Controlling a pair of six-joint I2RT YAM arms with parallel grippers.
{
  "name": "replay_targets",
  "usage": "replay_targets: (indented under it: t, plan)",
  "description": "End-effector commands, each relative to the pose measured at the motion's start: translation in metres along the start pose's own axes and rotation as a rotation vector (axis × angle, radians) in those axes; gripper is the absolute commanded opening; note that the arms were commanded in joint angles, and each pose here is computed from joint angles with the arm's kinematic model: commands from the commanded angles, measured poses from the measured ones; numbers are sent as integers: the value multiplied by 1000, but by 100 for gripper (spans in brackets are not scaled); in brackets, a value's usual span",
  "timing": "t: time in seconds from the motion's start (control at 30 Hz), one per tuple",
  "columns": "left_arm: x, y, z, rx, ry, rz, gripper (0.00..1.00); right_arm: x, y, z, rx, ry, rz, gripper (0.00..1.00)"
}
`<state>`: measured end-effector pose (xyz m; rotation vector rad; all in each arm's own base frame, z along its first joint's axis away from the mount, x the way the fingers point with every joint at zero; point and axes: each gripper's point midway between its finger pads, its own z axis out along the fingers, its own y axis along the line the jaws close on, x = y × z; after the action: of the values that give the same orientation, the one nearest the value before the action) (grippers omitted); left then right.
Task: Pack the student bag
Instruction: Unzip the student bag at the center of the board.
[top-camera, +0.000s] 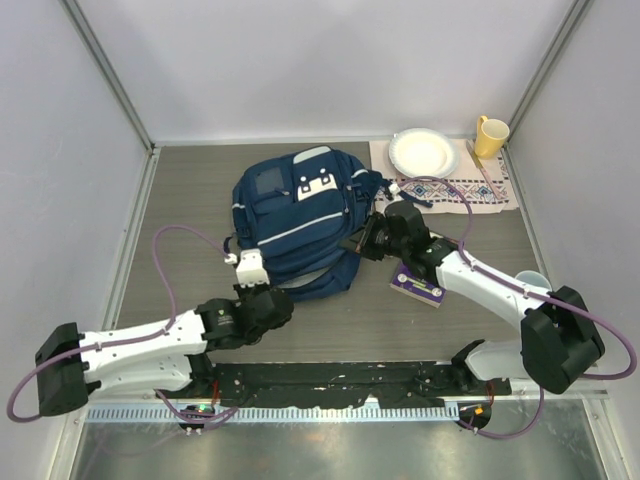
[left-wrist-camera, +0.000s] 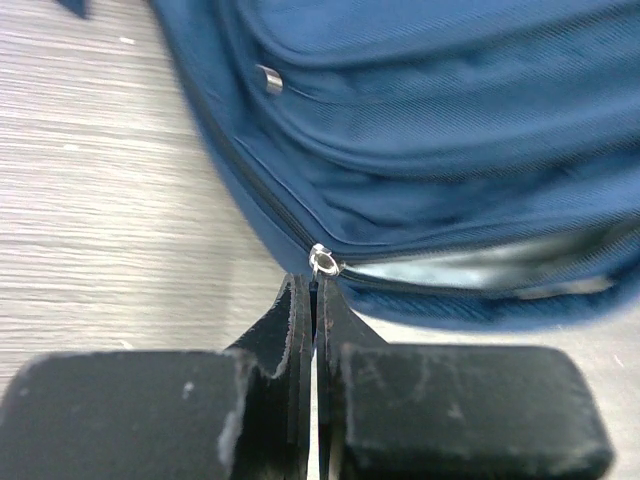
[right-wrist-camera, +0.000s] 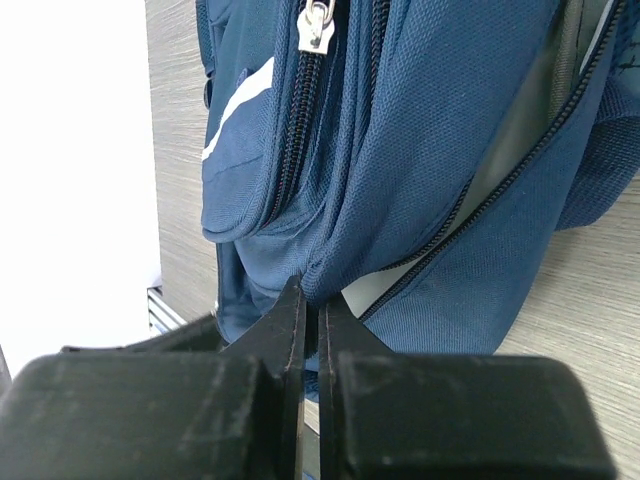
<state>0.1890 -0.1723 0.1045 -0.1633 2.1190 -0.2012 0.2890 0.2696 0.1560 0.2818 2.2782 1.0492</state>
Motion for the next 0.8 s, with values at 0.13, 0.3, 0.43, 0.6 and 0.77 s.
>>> replay_targets:
  t: [0.13, 0.3, 0.43, 0.6, 0.77]
  plan:
    - [-37, 79, 20, -263, -54, 16, 0, -77, 46, -22, -98, -252, -60, 1]
    - [-59, 85, 32, -215, -92, -28, 0, -84, 45, -27, -100, -267, -49, 1]
    - [-58, 93, 43, -210, -66, -74, 0, -90, 48, -32, -112, -274, -45, 1]
    - [-52, 100, 61, -188, -18, -113, 0, -102, 49, -40, -126, -294, -36, 1]
    - [-56, 93, 73, -81, 1, -125, 0, -112, 44, -45, -139, -288, -38, 1]
